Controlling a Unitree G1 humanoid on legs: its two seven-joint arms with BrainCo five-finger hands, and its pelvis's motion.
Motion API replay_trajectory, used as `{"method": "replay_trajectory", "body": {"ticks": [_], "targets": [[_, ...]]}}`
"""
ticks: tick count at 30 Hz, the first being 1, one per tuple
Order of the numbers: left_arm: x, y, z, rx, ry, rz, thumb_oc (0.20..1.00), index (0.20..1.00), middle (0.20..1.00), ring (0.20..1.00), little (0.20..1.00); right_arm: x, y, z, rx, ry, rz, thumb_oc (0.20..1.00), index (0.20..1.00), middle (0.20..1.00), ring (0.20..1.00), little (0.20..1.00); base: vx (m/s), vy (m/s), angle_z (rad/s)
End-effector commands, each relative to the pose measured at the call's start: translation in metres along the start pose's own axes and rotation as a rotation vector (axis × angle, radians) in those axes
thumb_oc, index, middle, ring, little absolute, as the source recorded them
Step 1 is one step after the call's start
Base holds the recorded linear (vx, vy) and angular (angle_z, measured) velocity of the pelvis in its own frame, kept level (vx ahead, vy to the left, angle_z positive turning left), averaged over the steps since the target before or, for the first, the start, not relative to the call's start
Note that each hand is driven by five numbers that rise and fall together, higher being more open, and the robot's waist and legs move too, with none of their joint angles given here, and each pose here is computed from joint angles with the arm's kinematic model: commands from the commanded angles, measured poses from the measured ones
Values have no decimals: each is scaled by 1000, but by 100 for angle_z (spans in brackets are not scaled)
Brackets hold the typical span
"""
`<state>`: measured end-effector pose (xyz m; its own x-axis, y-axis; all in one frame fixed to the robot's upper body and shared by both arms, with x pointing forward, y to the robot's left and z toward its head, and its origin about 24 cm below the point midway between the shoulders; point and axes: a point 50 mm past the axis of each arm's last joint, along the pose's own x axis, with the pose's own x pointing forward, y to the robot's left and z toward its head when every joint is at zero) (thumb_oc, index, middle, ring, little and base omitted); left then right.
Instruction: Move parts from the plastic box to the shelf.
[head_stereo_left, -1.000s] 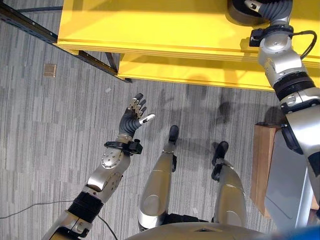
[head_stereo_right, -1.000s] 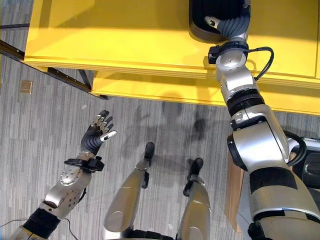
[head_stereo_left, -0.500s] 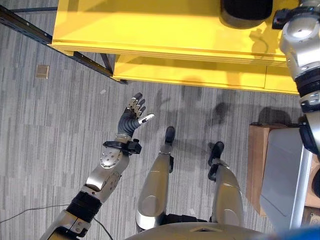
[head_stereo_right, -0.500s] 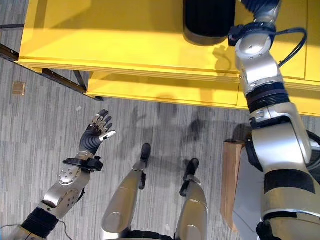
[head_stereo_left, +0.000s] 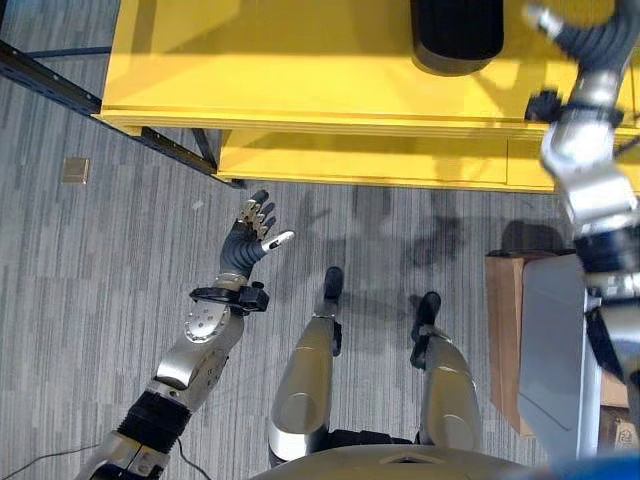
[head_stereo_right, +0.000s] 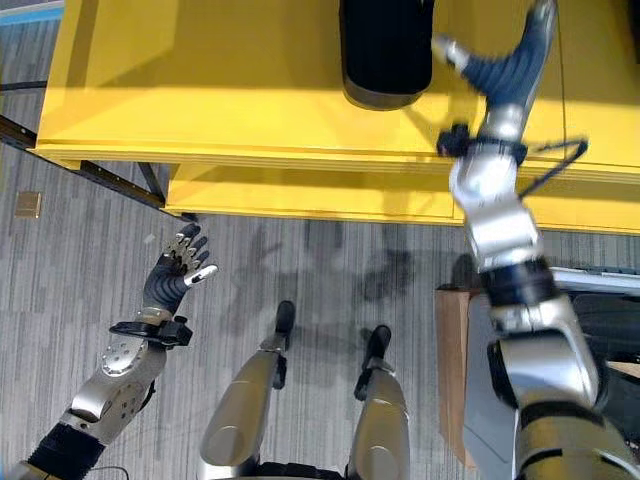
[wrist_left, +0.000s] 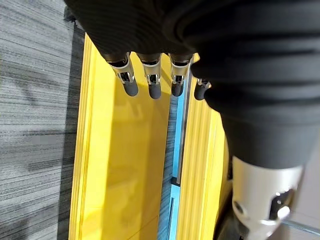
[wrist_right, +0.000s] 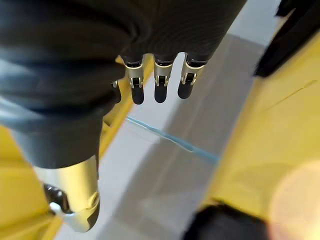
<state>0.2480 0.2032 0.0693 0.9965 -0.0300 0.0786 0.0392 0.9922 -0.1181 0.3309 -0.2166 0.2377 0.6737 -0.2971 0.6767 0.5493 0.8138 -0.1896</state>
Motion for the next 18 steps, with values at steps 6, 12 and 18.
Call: {"method": "replay_trajectory", "body": {"ticks": [6, 12, 18], "targets": [[-18, -2, -4, 51, -4, -33, 1000, 1000, 1000, 1000, 1000, -44, -7, -9, -216, -119, 153, 1000, 1000, 1000, 1000, 1000, 24, -11, -5], [-26, 2, -12, 68, 26, -20, 1000, 1000, 1000, 1000, 1000, -69, -6, -22, -414, -148, 263, 1000, 1000, 1000, 1000, 1000, -6, -3, -6], [-28, 3, -14, 86, 20, -32, 1000, 1000, 1000, 1000, 1000, -78, 0, -34, -681, -259, 351, 1000, 1000, 1000, 1000, 1000, -8, 0, -6]]}}
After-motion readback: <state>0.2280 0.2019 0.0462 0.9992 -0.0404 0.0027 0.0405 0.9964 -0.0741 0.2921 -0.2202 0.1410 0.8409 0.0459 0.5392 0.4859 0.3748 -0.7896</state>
